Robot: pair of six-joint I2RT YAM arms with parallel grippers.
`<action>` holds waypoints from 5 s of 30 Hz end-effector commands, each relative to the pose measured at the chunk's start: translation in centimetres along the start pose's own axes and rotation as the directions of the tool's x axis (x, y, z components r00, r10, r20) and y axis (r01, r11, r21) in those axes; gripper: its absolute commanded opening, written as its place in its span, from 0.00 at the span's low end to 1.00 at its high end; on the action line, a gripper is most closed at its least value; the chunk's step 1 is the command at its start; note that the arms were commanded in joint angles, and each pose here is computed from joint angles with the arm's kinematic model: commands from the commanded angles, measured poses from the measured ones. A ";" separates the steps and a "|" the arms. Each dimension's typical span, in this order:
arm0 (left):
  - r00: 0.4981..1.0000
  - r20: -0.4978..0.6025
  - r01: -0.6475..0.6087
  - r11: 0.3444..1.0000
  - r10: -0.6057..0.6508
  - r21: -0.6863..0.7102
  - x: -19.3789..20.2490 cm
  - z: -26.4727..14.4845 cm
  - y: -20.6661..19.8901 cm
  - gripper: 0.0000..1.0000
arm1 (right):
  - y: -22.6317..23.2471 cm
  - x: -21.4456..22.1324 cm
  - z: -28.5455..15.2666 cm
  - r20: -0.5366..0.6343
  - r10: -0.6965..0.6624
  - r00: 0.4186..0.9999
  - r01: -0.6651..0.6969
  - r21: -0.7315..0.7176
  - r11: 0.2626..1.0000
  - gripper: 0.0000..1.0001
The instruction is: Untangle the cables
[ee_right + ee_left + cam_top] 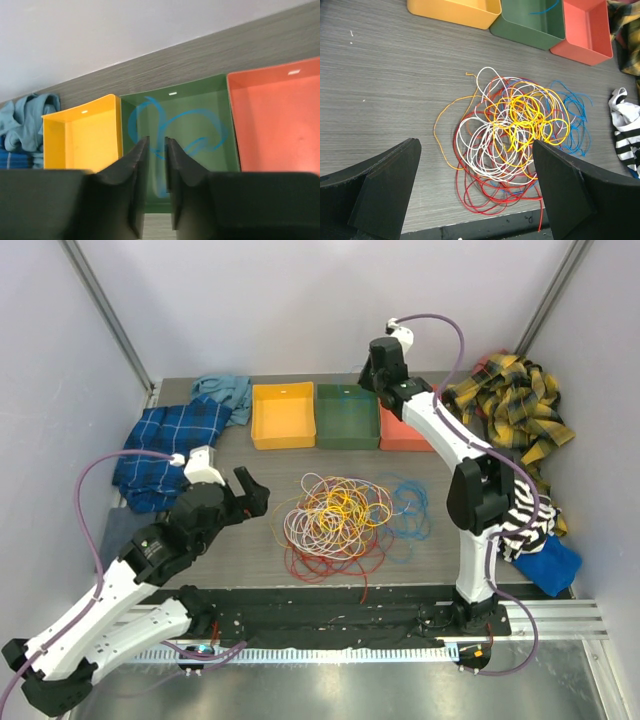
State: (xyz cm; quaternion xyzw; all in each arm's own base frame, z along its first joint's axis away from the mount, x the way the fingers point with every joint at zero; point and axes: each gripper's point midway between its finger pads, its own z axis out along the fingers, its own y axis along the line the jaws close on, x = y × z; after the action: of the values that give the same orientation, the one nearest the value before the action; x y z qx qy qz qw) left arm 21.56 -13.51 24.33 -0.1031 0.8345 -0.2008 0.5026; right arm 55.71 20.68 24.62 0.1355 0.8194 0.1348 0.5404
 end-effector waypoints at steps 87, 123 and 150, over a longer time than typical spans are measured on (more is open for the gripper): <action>0.950 -0.296 0.111 0.994 -0.102 0.015 9.7 4.0 -1.1 0.94 | -19.6 21.6 -13.2 -0.314 -0.020 0.949 0.134 0.347 0.928 0.42; 0.952 -0.287 0.120 0.993 -0.109 0.020 9.9 4.0 -0.8 0.94 | -12.5 12.4 -18.9 -0.129 -0.030 0.991 0.059 0.232 0.971 0.03; 0.995 0.044 0.060 0.891 -0.089 0.451 -3.4 0.0 -11.2 0.98 | 9.0 0.8 -33.8 -0.101 0.016 0.995 -0.074 -0.605 0.792 0.01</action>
State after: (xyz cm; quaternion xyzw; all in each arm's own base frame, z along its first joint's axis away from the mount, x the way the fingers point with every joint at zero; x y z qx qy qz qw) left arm 22.66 -20.55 28.27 -0.0521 0.7879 -0.3522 0.5025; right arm 26.60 26.43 38.56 -0.0174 0.7752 0.3718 0.5104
